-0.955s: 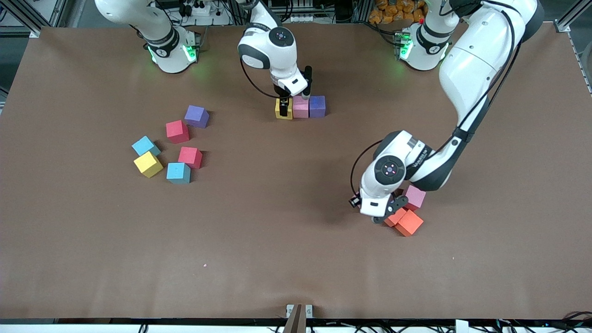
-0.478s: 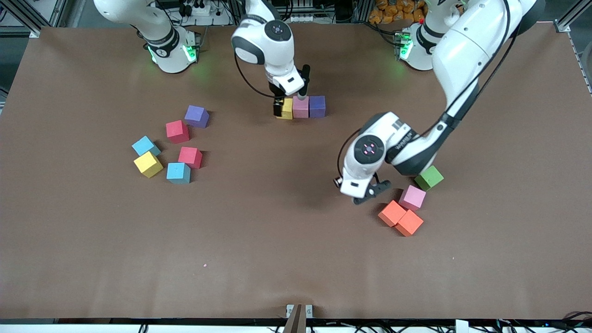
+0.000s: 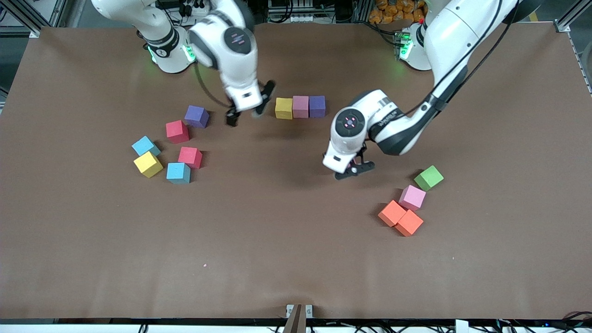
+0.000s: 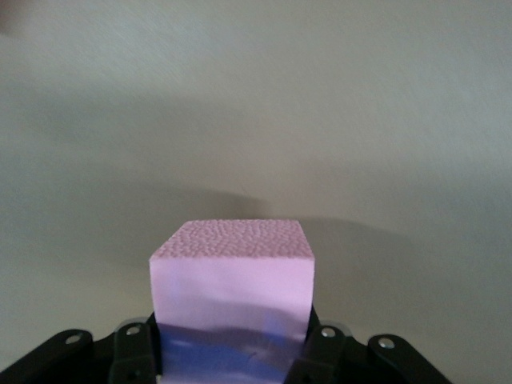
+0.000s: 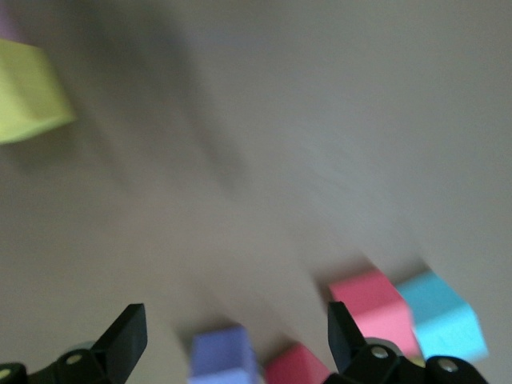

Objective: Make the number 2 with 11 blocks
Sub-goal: 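Carry the pink cube to the row while the right gripper grasps another yellow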

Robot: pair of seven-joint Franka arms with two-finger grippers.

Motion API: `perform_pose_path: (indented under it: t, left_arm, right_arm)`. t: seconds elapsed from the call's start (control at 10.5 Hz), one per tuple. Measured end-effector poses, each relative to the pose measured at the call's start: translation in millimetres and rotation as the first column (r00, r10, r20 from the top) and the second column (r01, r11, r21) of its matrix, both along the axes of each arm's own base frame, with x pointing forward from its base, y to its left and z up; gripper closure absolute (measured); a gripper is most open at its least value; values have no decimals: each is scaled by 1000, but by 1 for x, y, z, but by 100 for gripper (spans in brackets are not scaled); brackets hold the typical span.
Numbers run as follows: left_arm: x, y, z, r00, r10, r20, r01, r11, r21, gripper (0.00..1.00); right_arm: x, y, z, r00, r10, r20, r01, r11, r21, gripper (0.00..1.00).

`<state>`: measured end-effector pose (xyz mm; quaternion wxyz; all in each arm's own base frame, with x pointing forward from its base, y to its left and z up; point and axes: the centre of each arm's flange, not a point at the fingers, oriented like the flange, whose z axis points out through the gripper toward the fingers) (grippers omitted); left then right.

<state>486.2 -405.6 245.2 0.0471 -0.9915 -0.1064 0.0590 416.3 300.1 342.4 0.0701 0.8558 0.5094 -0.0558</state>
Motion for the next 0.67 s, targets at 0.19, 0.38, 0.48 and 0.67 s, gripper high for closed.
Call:
perform_pose_path:
  t: [0.19,0.38,0.48,0.67]
  left_arm:
    - [-36,-33,-5,996,-88,-10,88,996,7,41]
    - [-66,-50,-15,988,-154,-8,155,988,11,41]
    - [-73,-51,-21,985,-171,4,171,985,-6,41]
    - [-86,-49,-30,982,-186,15,187,982,-33,42]
  right_arm:
    - [52,-95,11,980,-196,19,196,981,12,0]
    - [80,-177,13,936,-350,29,350,937,18,0]
    - [89,-210,14,923,-383,42,383,924,22,0]
    - [100,-265,16,902,-425,72,423,905,37,0]
